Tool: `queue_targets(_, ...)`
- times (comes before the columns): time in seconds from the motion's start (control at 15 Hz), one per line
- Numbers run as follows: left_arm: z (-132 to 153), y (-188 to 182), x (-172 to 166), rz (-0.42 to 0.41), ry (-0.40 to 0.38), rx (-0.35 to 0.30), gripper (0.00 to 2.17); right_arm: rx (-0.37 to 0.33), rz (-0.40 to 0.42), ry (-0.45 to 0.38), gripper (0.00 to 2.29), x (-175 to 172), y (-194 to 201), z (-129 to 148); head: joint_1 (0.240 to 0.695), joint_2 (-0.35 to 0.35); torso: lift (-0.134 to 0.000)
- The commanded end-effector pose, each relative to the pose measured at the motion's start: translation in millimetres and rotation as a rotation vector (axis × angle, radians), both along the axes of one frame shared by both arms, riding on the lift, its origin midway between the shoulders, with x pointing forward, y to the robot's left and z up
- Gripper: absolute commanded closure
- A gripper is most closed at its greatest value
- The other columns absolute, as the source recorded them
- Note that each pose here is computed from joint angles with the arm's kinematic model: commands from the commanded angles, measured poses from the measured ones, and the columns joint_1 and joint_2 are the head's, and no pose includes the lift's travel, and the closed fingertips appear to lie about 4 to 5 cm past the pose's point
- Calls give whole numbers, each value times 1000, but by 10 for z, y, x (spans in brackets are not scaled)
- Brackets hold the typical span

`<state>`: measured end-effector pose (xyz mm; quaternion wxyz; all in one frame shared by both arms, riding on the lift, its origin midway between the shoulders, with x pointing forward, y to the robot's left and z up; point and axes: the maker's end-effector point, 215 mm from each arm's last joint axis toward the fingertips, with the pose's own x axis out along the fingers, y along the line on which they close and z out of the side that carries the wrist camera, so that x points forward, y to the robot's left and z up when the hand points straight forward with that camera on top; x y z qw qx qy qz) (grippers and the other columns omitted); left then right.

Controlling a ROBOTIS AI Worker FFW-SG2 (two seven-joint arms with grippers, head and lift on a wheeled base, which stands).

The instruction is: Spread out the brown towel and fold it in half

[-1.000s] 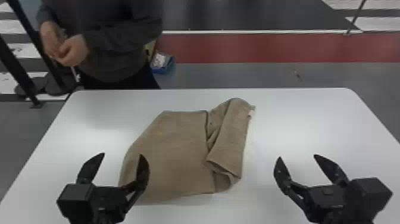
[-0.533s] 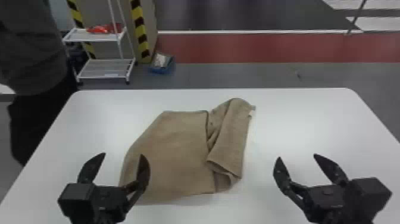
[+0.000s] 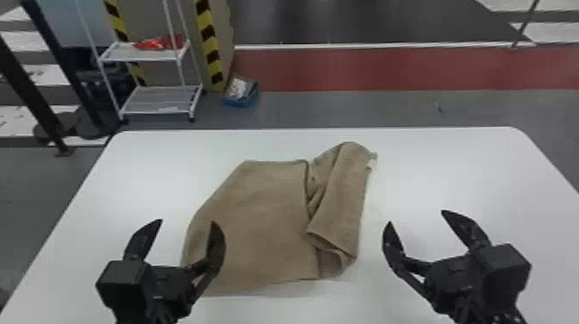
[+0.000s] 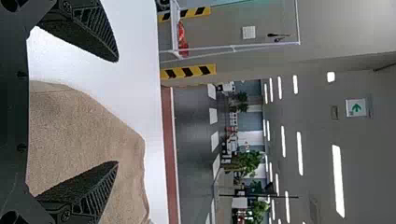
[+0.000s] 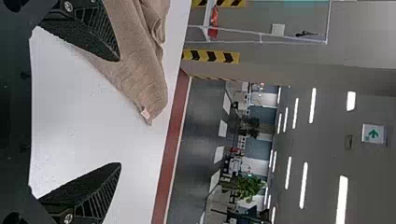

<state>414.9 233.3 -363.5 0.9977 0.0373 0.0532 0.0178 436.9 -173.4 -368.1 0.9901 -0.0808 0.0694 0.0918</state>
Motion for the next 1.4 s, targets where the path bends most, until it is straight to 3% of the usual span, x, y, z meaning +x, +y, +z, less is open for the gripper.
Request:
queue_targets(0.0,-41,4,-9,4,9,-11,100,-84,37,24,80,78,177,32,695,76,-128)
queue_targets(0.27,-48,12,4,6,9,-13,97,-255,117,103,100,154,295,-15,695,109,-128)
queue_targets(0.53,-104,15,15,7,27,-14,97,-292,224,205,147,70,392,-91,695,135,-128)
queue_targets(0.73,-91,57,26,14,24,-16,97,-416,270,243,181,100,248,-141,695,138,-128)
queue_targets(1.07,-79,57,37,14,21,-19,97,-540,321,289,194,92,137,-327,695,111,-128)
queue_targets(1.33,-115,65,35,16,29,-20,97,-570,391,335,194,0,301,-572,695,113,-128)
